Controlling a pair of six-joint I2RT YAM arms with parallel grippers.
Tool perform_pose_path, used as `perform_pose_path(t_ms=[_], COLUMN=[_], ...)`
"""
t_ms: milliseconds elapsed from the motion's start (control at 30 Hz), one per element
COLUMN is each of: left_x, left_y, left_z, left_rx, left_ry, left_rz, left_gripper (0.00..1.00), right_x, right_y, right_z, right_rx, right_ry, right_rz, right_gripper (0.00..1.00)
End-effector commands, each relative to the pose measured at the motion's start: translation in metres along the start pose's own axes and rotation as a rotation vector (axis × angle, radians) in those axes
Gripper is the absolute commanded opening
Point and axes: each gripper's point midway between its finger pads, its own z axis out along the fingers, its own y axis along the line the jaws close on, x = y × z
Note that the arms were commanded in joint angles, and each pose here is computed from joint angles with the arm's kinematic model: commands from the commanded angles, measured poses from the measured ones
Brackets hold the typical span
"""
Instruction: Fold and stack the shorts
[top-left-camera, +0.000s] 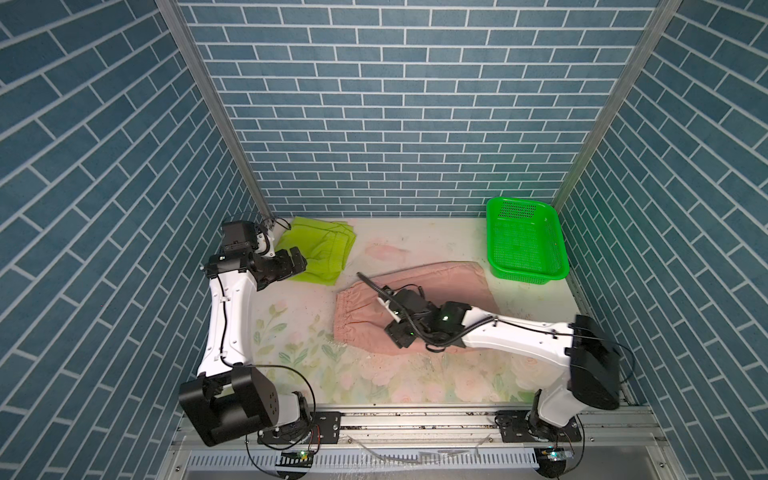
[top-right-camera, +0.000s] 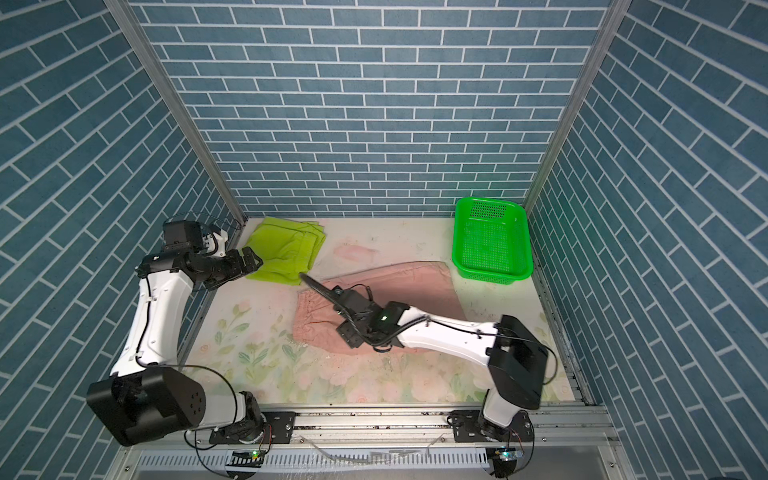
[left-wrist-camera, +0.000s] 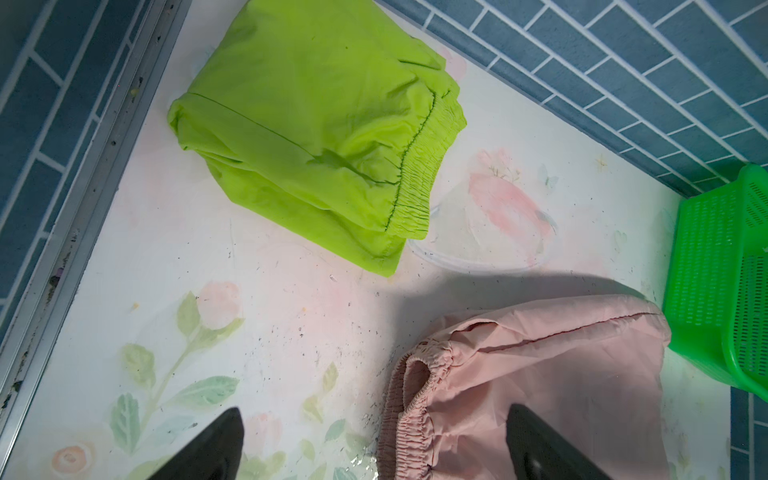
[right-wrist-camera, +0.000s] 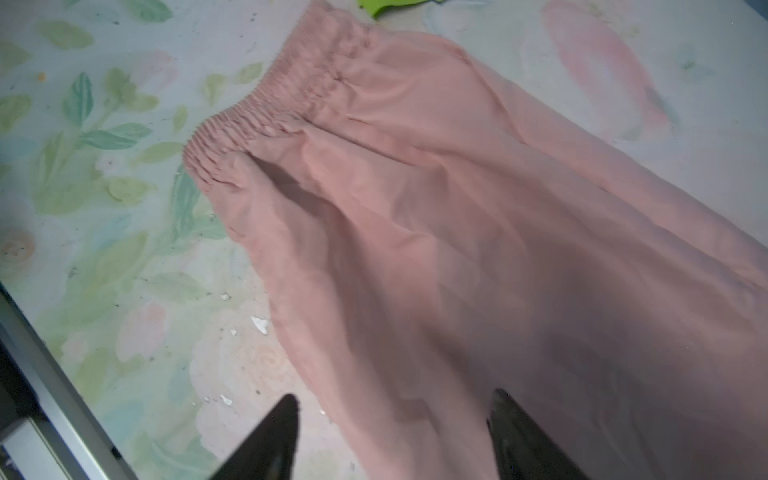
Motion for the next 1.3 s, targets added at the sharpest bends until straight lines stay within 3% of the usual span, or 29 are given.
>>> perform_pose_path(t_ms=[0,167,400,867,1067,1167,1267], left_x=[-0.005,-0.009,-0.004,-0.002,0.000,0.000,0.001], left_y=[0.010,0.032,0.044,0.048,0.047,0.044,0.042], left_z=[-0.001,0.002,-0.001,0.003,0.006,0.005,0.006], left_rx=[0.005,0.020,-0.048,-0.051,-0.039,-0.022,-0.008], left_ry=[-0.011,-0.029,-0.028,-0.012,0.004,-0.001,0.000], left_rz=[-0.019,-0.097,-0.083,-0.095,-0.103,-0.104,-0.116], left_gripper=[1.00,1.00,1.00,1.00,1.00,1.00,1.00], right_x=[-0.015,-0.023,-0.022,-0.019,-0.018,-0.021,-0.026], right_y=[0.030,0.063,0.065,0.047,0.035,0.035,0.038], right_z=[0.021,0.061,0.107,0.141,0.146,0.147,0.144], right_rx=[0.064,0.077,0.199,0.289,0.287,0.260,0.204], right_ry=[-0.013,0.016,0.070,0.122,0.123,0.106,0.068], right_rz=[-0.255,-0.397,-0.542,-0.611,-0.578,-0.555,-0.497], right_gripper=[0.87,0.88,0.91,0.91,0.70,0.48,0.18])
